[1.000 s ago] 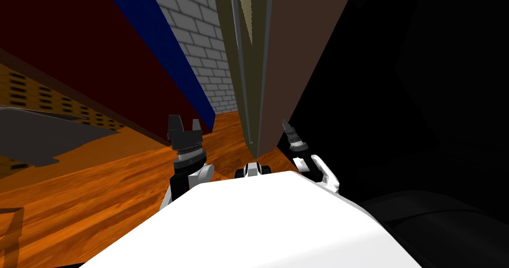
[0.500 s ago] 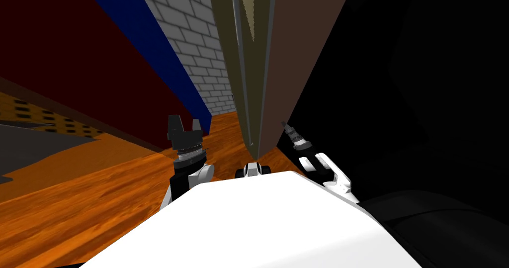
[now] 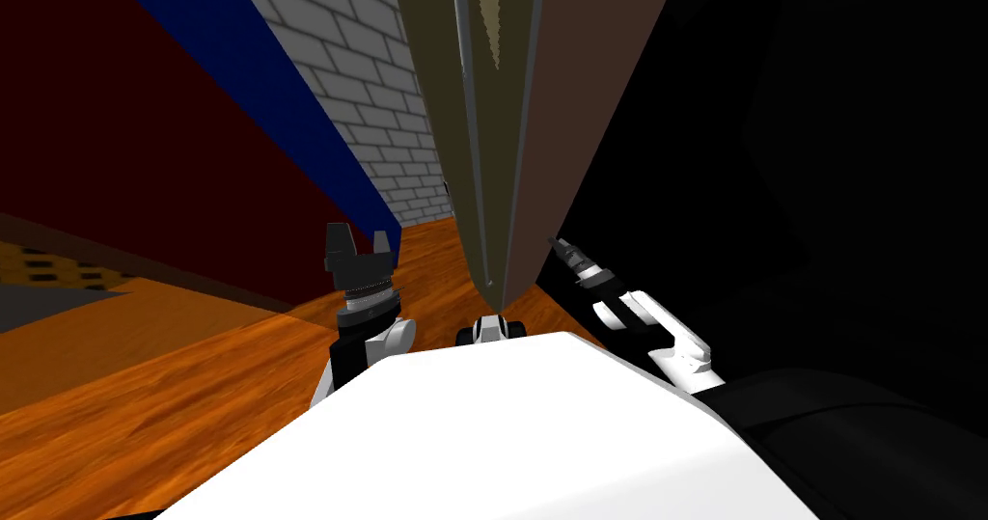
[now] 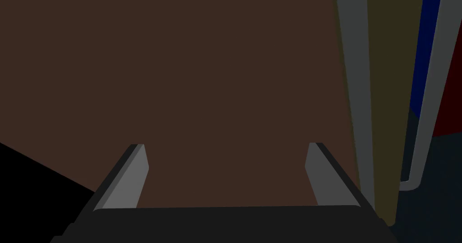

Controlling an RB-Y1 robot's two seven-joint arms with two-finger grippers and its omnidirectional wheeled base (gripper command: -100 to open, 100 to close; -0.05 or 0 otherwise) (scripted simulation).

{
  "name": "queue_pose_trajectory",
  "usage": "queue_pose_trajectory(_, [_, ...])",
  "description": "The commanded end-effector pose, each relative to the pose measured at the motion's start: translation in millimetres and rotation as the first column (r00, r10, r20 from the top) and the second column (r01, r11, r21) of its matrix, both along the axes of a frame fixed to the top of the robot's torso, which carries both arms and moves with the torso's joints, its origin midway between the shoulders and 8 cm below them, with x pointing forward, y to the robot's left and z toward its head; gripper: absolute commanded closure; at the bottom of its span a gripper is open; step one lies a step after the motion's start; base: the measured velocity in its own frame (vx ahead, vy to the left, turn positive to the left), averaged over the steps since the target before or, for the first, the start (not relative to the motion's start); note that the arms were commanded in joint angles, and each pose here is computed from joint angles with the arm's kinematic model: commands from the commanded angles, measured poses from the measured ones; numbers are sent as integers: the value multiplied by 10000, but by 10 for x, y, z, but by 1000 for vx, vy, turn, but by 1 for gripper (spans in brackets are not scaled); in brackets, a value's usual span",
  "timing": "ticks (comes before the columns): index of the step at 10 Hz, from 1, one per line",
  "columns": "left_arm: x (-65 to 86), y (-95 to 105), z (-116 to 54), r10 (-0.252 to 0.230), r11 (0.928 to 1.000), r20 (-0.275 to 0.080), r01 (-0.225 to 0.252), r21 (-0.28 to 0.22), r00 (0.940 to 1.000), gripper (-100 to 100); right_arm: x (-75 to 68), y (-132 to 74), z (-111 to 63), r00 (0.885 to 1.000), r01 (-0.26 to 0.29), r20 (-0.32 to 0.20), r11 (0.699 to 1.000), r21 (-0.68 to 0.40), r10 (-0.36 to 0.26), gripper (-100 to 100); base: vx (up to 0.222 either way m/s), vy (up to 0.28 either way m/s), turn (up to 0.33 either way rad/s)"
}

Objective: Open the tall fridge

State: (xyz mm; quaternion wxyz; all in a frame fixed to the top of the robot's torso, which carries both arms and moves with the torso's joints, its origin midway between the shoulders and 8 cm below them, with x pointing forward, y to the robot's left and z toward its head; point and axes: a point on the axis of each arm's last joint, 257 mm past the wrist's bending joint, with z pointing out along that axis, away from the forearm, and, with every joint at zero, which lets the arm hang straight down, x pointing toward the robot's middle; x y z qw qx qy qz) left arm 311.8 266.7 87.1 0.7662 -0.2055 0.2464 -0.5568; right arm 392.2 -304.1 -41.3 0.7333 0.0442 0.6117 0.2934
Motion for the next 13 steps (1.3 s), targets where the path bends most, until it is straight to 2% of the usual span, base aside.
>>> queue_pose_trajectory(1, [0,0,0,-1,10000,1,1,0,10000,0,82,-205,3,9982,533,-204,9914,-1194,-561,-100,45,101,-189])
queue_pose_trajectory(3, [0,0,0,-1,10000,1,1,0,10000,0,95,-181,9,9988,381,-261,9878,-1512,-425,-100,35,65,-40])
queue_pose_trajectory(4, [0,0,0,-1,10000,1,1,1,10000,0,139,-326,40,9960,779,-268,9728,-2181,-858,-100,44,60,-160])
queue_pose_trajectory(5, [0,0,0,0,10000,0,0,1,10000,0,147,-303,48,9968,656,-293,9687,-2394,-747,-100,48,66,-107])
queue_pose_trajectory(6, [0,0,0,-1,10000,1,1,1,10000,0,186,-452,102,9925,1090,-211,9492,-2952,-1206,-100,73,90,-181])
queue_pose_trajectory(7, [0,0,0,0,10000,0,0,0,10000,0,199,-422,114,9940,943,-233,9428,-3197,-1073,-100,51,84,-89])
queue_pose_trajectory(8, [0,0,0,-1,10000,1,1,0,10000,0,235,-566,190,9884,1384,-77,9194,-3682,-1519,-100,44,96,-131])
queue_pose_trajectory(9, [0,0,0,0,10000,1,0,0,10000,0,252,-527,206,9907,1208,-94,9100,-3965,-1356,-100,26,88,-99])
queue_pose_trajectory(10, [0,0,0,-1,10000,1,1,0,10000,0,290,-655,307,9845,1621,125,8821,-4423,-1747,-100,40,110,-160])
queue_pose_trajectory(12, [0,0,0,-1,10000,1,1,0,10000,0,312,-604,328,9879,1417,112,8691,-4739,-1550,-100,25,59,-36])
queue_pose_trajectory(13, [0,0,1,-1,10000,1,1,1,10000,0,353,-707,454,9818,1790,389,8366,-5177,-1861,-100,20,48,-133])
